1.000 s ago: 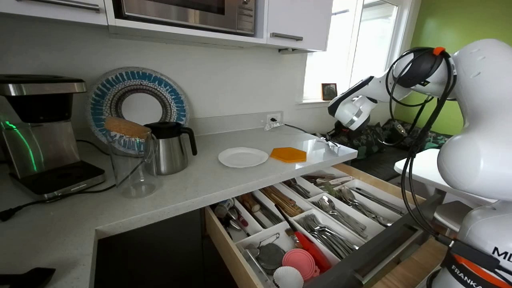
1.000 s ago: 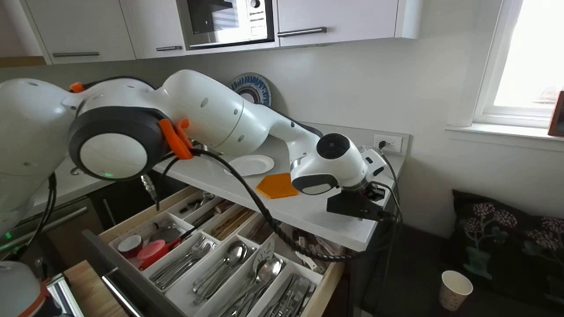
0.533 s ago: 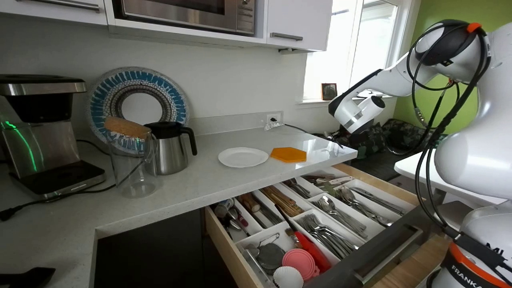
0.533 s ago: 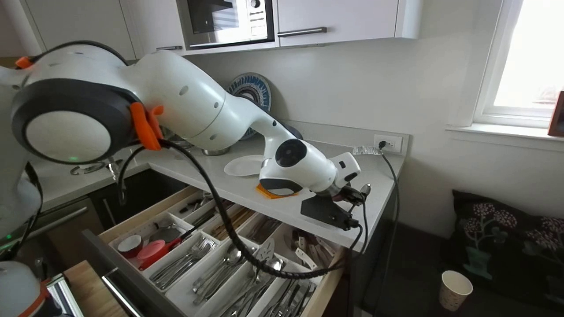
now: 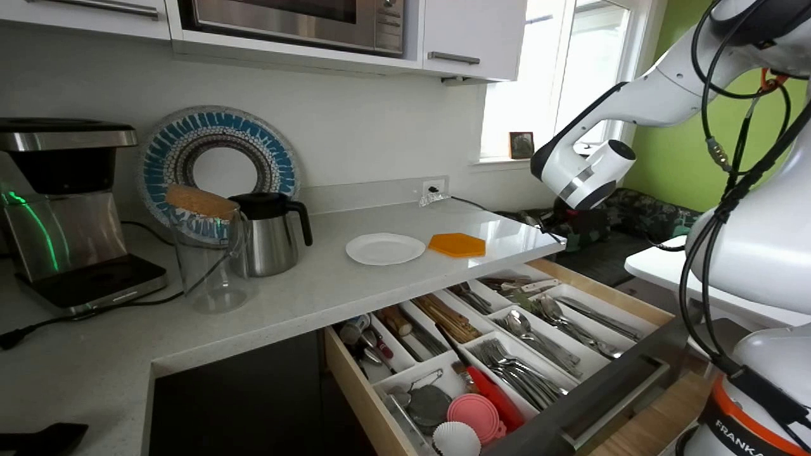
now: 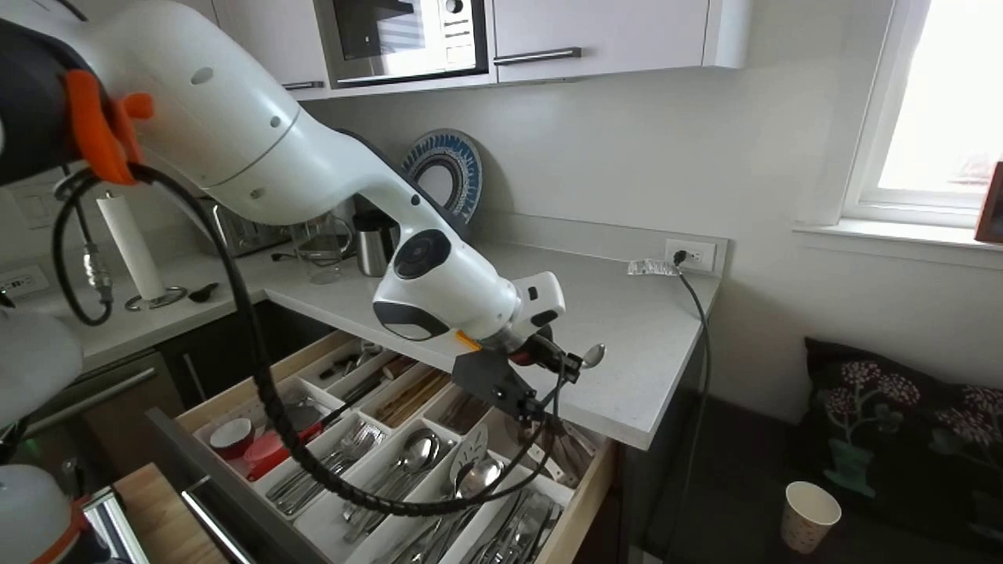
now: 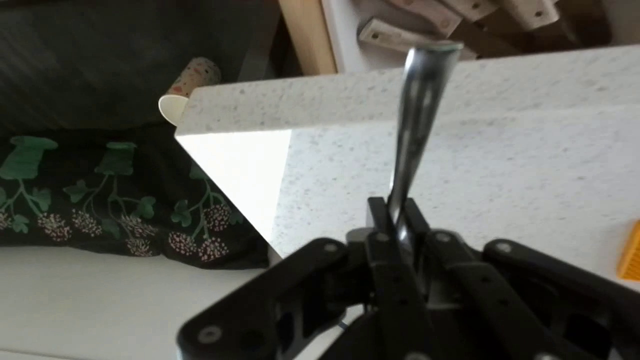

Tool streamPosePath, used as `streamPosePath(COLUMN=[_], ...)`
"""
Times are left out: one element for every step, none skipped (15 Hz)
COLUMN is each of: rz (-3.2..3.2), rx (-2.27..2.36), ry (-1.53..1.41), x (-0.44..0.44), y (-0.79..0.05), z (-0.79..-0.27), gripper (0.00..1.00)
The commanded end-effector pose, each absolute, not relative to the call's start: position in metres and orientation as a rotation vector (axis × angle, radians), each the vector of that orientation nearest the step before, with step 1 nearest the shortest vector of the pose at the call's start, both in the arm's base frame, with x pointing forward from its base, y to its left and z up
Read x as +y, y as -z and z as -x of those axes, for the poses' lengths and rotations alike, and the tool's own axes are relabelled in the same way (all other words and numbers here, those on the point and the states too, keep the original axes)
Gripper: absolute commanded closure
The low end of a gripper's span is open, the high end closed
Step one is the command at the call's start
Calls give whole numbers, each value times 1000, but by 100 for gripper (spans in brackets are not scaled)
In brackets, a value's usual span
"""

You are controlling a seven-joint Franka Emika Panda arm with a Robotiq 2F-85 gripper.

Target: Put the spoon inside the drawer

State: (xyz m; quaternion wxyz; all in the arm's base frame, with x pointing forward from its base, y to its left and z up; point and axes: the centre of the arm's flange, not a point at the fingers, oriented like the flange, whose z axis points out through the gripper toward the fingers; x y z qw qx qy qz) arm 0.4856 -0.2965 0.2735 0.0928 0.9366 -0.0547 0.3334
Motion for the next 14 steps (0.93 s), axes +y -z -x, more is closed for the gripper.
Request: streamPosePath(rz=[-2798,-2811,-2828,-2843,-2858,-2879,-2902,-2920,-2939,-2950,-2928,-2935,-2937,-2938], rx=[-123,-103,-70,-35,1,58,132,207,280,366,228,279,304,318], ry=[-932,-905,-870,-831,-799,-762,-729,-703,-678,-673,-697,-682,-676,-675], x=[-257,-249,-243,-238,-231,-226,-221,-216,-213,-209,-217,-215,-214,-214], y=[-289,-290,-289,-288,-284,-280,-275,-270,-265,-259,-243,-239,-237,-236], z=[-407,-396,-383,-370,-357,-343,-332,-325,-319,-315,-364,-357,-353,-351], gripper=[98,98,98,98,98,98,98,98,98,98,91,91,91,91])
